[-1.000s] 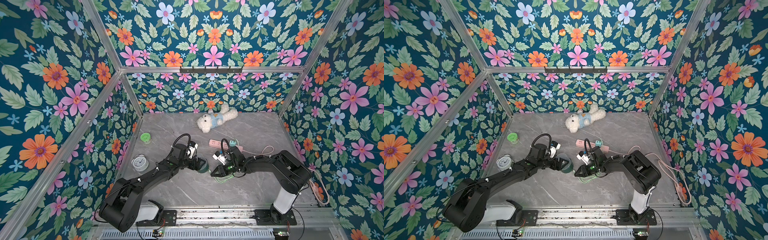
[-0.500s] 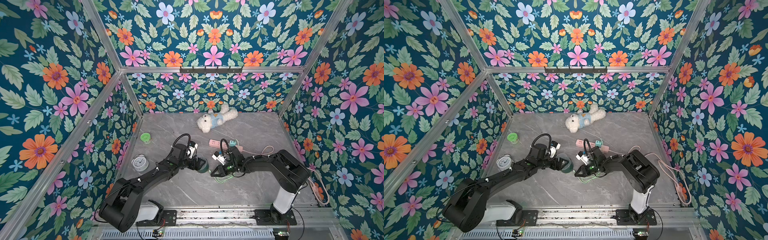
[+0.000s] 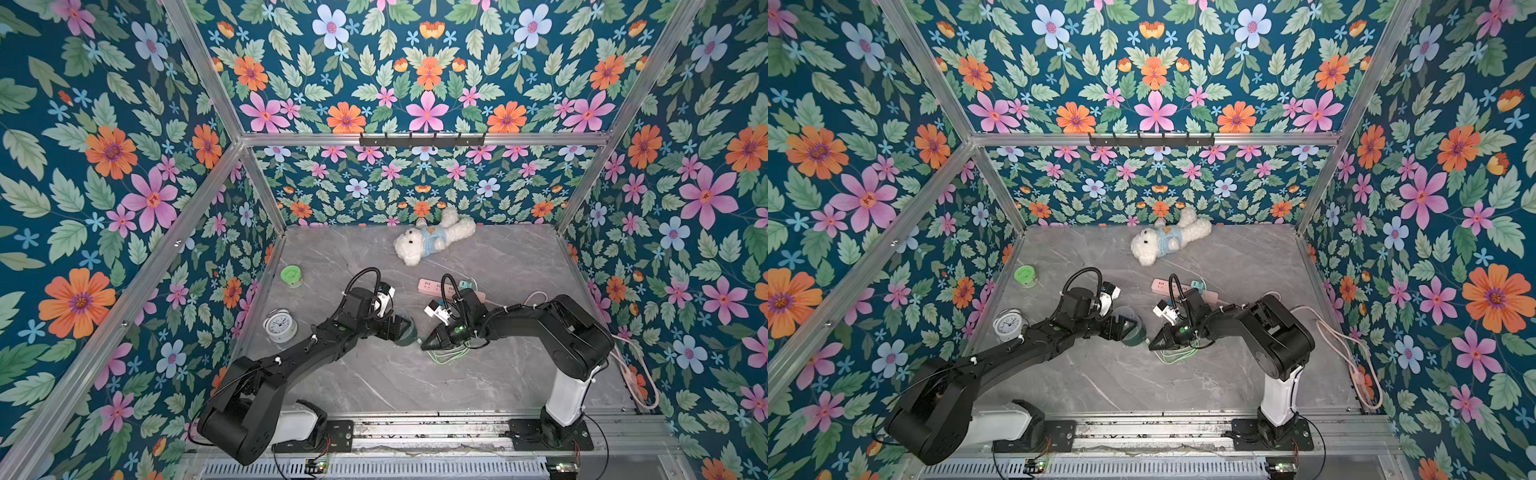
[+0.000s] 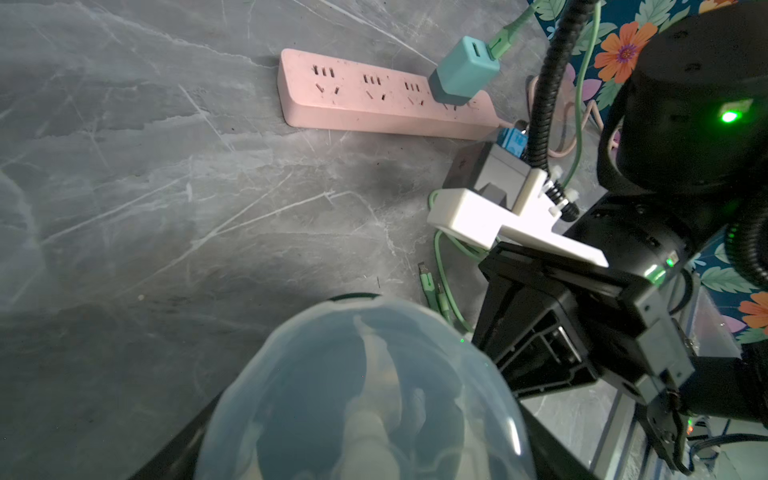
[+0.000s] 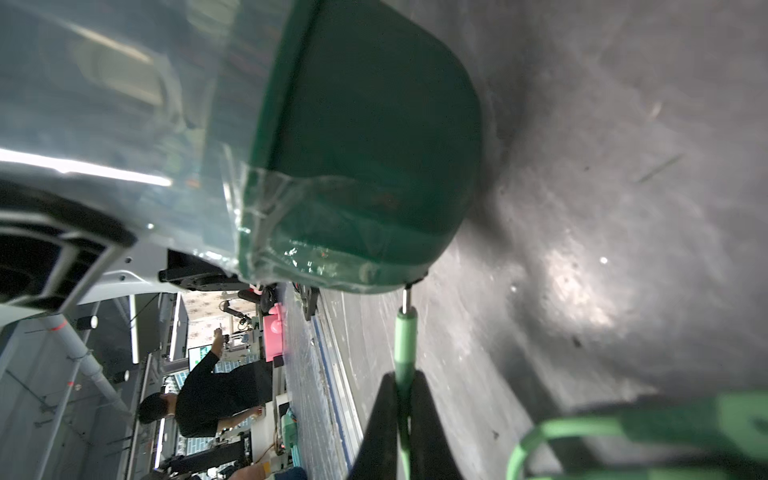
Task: Charge the cordless meat grinders
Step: Pick up the charging cable from the center of the board.
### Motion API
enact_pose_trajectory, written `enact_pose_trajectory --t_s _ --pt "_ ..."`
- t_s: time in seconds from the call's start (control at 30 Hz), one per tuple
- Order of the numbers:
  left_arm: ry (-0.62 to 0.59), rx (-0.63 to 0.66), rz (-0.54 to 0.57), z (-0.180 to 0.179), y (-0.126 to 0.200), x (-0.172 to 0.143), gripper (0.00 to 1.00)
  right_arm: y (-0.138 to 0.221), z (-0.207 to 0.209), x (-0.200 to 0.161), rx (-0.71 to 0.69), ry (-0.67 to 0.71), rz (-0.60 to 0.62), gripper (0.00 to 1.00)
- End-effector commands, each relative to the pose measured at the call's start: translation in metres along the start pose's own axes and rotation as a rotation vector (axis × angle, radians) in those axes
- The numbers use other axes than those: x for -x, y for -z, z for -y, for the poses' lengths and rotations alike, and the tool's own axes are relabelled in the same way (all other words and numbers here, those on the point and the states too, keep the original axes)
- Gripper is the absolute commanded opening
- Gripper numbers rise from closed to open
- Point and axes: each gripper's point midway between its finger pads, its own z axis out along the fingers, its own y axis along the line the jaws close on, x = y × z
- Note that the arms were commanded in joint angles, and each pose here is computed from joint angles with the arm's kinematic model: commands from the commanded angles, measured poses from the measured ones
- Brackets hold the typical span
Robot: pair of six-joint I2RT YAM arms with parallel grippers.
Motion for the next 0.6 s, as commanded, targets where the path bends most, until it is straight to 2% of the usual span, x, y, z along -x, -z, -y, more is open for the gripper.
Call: enact_pose_trajectory --t_s 0.0,0.4,0.57 --pt "0.003 -0.009 -0.018 0.001 0.001 -0.007 0.81 0.0 -0.012 0.002 0.075 -0.045 -0.036 0.05" --pt "-0.001 -0.011 -0.011 0.002 0.0 -0.004 0.81 0.0 -0.013 -0.003 0.158 -0.189 -0.116 0.03" --pt "-0.007 -0.008 -0.007 0.002 0.002 -0.003 0.81 0.001 -0.009 -0.008 0.152 -0.223 -0.131 0.03"
